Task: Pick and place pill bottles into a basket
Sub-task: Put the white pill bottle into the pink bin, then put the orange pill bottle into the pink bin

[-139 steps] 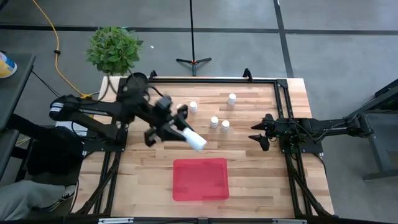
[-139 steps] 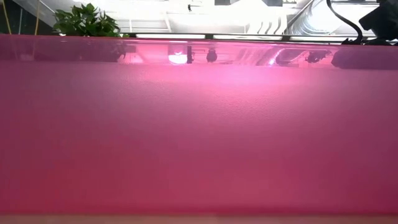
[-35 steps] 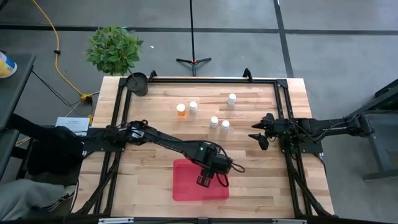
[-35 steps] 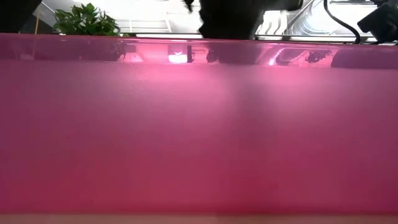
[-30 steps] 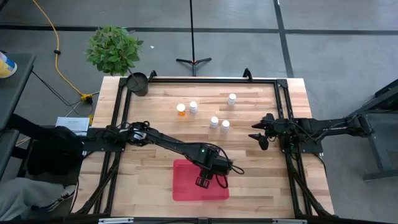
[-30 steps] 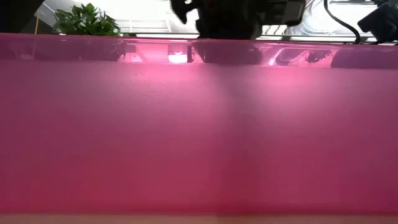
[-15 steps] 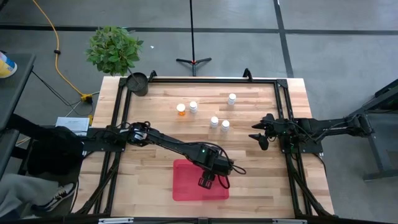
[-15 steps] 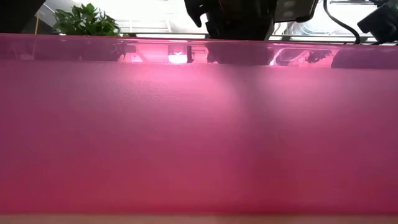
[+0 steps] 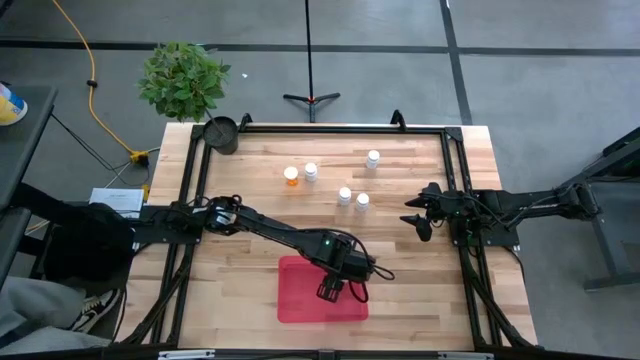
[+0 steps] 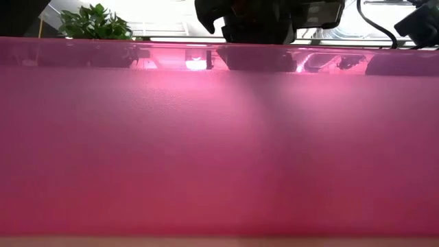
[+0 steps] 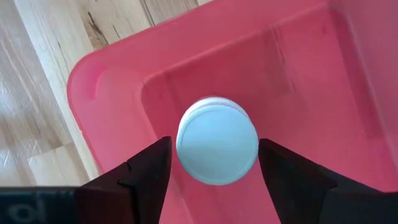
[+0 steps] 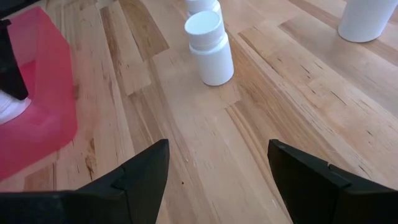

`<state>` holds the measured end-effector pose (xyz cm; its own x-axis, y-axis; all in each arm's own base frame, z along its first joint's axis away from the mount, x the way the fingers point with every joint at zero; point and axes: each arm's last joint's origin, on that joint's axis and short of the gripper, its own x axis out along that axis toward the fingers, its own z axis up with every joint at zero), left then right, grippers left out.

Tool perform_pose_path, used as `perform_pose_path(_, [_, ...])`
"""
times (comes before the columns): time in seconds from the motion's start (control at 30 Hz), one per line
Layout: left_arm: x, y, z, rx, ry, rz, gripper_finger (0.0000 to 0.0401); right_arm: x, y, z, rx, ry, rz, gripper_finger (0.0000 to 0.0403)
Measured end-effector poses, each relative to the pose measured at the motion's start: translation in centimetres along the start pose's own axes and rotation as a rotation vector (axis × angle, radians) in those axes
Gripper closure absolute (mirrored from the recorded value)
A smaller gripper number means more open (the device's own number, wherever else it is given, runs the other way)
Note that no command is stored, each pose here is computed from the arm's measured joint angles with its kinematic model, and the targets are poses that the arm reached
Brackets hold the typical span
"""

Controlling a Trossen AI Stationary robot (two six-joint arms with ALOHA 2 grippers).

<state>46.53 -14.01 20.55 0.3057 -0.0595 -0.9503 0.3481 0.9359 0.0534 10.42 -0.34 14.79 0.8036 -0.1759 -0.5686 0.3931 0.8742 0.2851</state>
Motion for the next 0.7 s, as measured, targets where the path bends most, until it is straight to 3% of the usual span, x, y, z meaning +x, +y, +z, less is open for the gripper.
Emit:
perform_pose_path(0.23, [-4.0,1.3,1.3,0.004,-0.057,0.046,0.0101,0.0,0.0,0.0,-0.001,0.003,-0.001,0.0139])
perform_pose_path(0.47, [-8.9,4.0,1.9,-0.060,-0.213,0.076,0.0074,0.0,0.0,0.0,0.000,0.002,-0.001,0.0139])
perform_pose_path(0.7, [-16.5,7.1,1.1,-0.154,-0.443,0.127,0.0084,0.0,0.0,-0.1,-0.001,0.007,-0.001,0.0139])
